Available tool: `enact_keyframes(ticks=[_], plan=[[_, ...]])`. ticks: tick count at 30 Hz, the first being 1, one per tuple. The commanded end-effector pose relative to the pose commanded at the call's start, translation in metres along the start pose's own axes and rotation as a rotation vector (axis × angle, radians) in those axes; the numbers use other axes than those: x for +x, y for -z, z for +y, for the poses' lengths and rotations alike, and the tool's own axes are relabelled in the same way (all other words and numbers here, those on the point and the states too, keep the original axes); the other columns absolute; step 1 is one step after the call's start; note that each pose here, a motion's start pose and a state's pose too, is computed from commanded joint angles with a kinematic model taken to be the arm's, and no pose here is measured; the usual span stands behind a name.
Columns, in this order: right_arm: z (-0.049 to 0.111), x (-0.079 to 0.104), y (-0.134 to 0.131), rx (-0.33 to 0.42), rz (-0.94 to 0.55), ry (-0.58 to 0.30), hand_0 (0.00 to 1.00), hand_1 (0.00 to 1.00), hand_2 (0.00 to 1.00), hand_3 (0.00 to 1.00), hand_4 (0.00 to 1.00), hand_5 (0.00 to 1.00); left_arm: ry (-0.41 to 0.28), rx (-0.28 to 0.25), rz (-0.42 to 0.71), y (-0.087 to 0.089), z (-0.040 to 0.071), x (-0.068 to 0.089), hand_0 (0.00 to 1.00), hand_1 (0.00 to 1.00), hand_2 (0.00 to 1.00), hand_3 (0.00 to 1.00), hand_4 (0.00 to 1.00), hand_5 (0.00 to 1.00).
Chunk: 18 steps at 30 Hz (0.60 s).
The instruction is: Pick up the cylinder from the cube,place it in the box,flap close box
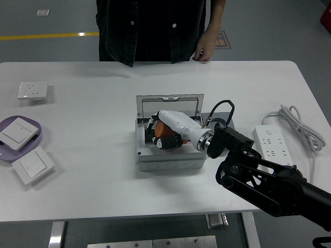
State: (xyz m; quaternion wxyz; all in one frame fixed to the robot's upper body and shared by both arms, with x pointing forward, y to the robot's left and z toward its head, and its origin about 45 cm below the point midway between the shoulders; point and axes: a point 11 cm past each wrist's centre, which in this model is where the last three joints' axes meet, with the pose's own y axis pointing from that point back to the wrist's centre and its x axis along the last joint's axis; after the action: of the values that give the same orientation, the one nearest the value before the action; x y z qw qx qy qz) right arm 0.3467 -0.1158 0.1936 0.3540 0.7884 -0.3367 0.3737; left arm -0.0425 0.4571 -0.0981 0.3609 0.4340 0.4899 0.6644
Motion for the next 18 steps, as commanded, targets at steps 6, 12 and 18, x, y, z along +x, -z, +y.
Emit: enact_keyframes(ticks=[6, 12, 18], plan=[[0.0012, 0.0069, 0.0023, -0.012, 0.162, -0.037, 0.278, 0.282, 0.341, 0.325, 0.002, 0.002, 0.002, -0.001, 0.000, -0.0005, -0.0002, -0.0011, 0.614, 0.625, 0.620, 0.640, 0.706, 0.171], [0.0016, 0.0087, 0.0043, -0.004, 0.201, -0.052, 0.638, 0.620, 0.597, 0.644, 0.527, 0.002, 0.003, -0.001, 0.000, -0.0006, -0.0002, -0.0015, 0.614, 0.625, 0.619, 0.639, 0.707, 0.170], [0.0004, 0.0036, -0.0026, -0.023, 0.201, -0.020, 0.708, 0.646, 0.633, 0.671, 0.449, 0.137, 0.003, -0.002, 0.000, -0.0010, -0.0002, -0.0015, 0.614, 0.625, 0.619, 0.640, 0.707, 0.171]])
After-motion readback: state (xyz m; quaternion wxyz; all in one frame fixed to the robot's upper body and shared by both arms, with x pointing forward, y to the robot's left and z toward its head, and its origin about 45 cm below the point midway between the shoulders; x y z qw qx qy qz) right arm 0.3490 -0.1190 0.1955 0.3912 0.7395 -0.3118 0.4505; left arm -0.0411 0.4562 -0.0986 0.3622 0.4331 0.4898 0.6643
